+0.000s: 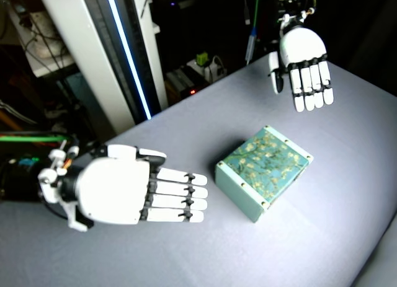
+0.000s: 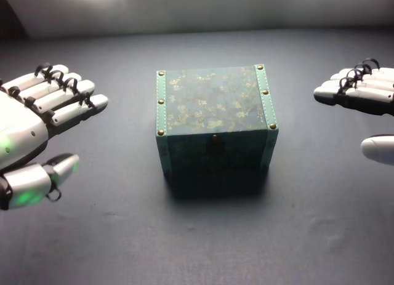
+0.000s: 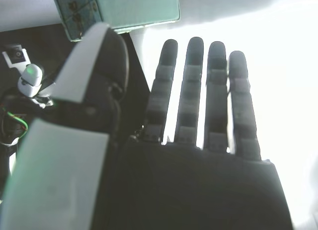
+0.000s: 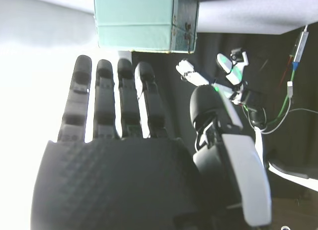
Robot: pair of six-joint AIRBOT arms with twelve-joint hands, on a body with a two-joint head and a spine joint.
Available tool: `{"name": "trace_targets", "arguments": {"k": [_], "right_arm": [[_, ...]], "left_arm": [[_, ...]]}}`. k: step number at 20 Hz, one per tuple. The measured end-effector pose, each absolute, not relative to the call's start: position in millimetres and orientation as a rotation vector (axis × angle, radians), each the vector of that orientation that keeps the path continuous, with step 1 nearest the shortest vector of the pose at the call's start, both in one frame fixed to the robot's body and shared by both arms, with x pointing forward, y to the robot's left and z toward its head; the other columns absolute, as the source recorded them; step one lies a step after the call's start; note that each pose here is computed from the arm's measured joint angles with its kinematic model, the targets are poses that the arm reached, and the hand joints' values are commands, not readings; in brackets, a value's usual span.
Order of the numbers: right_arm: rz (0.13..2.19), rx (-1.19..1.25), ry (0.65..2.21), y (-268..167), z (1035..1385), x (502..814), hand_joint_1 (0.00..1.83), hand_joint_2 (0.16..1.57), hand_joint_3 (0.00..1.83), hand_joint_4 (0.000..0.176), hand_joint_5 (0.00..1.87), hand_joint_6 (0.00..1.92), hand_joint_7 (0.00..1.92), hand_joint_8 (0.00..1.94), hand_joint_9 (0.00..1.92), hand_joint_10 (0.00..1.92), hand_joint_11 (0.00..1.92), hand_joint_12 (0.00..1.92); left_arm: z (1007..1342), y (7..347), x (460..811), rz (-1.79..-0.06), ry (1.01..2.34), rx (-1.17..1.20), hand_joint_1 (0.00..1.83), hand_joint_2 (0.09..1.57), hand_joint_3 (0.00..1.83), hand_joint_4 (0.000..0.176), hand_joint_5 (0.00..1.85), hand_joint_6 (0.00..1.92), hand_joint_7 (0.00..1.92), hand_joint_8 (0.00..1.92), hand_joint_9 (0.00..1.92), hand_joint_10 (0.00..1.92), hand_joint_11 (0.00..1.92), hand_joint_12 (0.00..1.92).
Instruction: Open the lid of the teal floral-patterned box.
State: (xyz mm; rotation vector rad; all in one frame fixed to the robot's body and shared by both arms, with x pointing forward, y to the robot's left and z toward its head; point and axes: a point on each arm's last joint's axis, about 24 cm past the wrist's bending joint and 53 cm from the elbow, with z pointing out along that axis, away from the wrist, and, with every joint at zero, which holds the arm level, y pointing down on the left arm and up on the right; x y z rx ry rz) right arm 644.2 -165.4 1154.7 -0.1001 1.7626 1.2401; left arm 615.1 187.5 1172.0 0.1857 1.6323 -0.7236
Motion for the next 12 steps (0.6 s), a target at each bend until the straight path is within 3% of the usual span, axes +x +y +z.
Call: {"name": "trace_targets", "arguments": {"k": [12], "right_arm": [[1.215, -0.169, 1.825, -151, 1139, 646, 0.0, 1.45, 0.0, 0.0, 0.05, 0.0, 0.05, 0.0, 0.0, 0.0, 0.01, 0.01]], "left_arm": [[1150, 165, 622, -0.736, 1.71, 0.263, 0.0, 1.56, 0.01, 0.0, 0.09, 0.01, 0.07, 0.01, 0.08, 0.02, 0.05, 0.03]]}}
